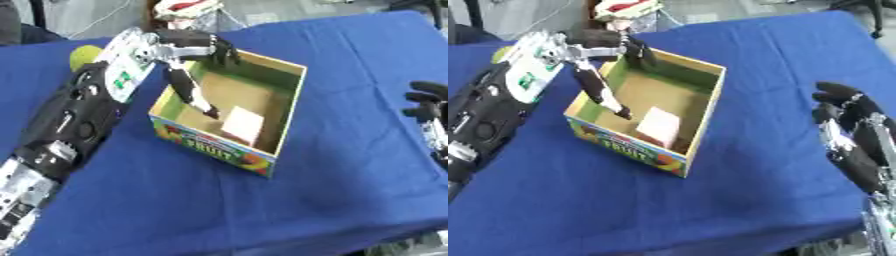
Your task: Pick up objects on the table and place them in the box.
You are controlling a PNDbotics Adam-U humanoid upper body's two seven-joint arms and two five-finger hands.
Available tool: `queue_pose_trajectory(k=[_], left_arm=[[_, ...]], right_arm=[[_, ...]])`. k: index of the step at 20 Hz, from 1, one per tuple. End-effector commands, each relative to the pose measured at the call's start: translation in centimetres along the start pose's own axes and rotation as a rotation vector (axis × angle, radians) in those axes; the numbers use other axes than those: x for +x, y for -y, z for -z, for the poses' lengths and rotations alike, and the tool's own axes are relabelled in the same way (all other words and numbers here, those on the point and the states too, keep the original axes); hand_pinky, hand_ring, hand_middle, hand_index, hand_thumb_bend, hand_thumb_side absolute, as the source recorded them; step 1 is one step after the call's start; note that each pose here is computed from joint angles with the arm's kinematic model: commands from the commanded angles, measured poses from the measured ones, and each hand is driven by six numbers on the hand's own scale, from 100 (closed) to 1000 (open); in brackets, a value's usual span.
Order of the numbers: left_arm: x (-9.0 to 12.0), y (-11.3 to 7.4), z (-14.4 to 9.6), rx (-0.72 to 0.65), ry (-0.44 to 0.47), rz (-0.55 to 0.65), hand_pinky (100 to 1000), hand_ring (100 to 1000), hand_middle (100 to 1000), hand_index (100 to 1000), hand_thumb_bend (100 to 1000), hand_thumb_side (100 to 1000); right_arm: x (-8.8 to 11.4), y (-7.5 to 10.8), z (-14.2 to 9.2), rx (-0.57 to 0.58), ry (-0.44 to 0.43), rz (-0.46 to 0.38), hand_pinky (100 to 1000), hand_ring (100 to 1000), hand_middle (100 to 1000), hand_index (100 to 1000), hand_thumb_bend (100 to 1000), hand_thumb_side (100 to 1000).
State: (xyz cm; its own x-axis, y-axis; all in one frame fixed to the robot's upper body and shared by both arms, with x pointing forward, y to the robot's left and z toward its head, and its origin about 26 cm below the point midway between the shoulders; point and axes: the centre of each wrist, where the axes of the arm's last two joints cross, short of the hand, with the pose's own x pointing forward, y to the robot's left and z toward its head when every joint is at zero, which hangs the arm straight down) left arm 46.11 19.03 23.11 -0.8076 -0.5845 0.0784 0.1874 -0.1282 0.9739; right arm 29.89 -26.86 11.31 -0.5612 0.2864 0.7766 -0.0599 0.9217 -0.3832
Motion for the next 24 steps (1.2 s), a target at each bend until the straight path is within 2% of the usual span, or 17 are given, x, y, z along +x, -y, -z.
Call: queue_pose_trajectory(k=[1, 4, 6, 10, 14, 17, 24], left_arm=[[-0.7, -3.2, -3.0, 0.092, -0.065, 0.052, 741, 745, 811, 891, 663, 415], [-2.0, -4.4, -5.9, 0.17, -0.184, 0.065, 743, 740, 806, 892, 658, 411], [-3.3, -4.8, -7.8, 0.221, -0.312, 0.068, 741, 736, 801, 890, 654, 405], [-6.1, -4.0, -10.8, 0.311, -0.559, 0.052, 727, 722, 788, 879, 647, 387], [-9.2, -1.8, -12.9, 0.362, -0.795, -0.01, 714, 712, 778, 870, 629, 352], [-10.9, 0.3, -13.8, 0.37, -0.929, -0.059, 711, 711, 778, 870, 613, 327], [-12.8, 4.0, -14.2, 0.345, -1.111, -0.121, 703, 699, 763, 858, 591, 293]], right_arm=[[0.4, 0.5, 0.2, -0.013, 0.015, -0.008, 740, 829, 817, 825, 100, 552], [0.3, 0.5, 0.2, -0.016, 0.013, -0.012, 740, 829, 817, 824, 100, 553], [0.3, 0.6, 0.2, -0.016, 0.013, -0.013, 739, 829, 817, 825, 100, 553], [0.3, 0.7, 0.2, -0.019, 0.011, -0.017, 739, 829, 817, 824, 100, 553], [0.3, 0.7, 0.2, -0.02, 0.011, -0.018, 739, 829, 817, 824, 100, 553], [0.3, 0.7, 0.2, -0.021, 0.01, -0.018, 739, 829, 816, 825, 100, 552], [0.3, 0.7, 0.2, -0.021, 0.011, -0.015, 739, 829, 816, 825, 100, 552]])
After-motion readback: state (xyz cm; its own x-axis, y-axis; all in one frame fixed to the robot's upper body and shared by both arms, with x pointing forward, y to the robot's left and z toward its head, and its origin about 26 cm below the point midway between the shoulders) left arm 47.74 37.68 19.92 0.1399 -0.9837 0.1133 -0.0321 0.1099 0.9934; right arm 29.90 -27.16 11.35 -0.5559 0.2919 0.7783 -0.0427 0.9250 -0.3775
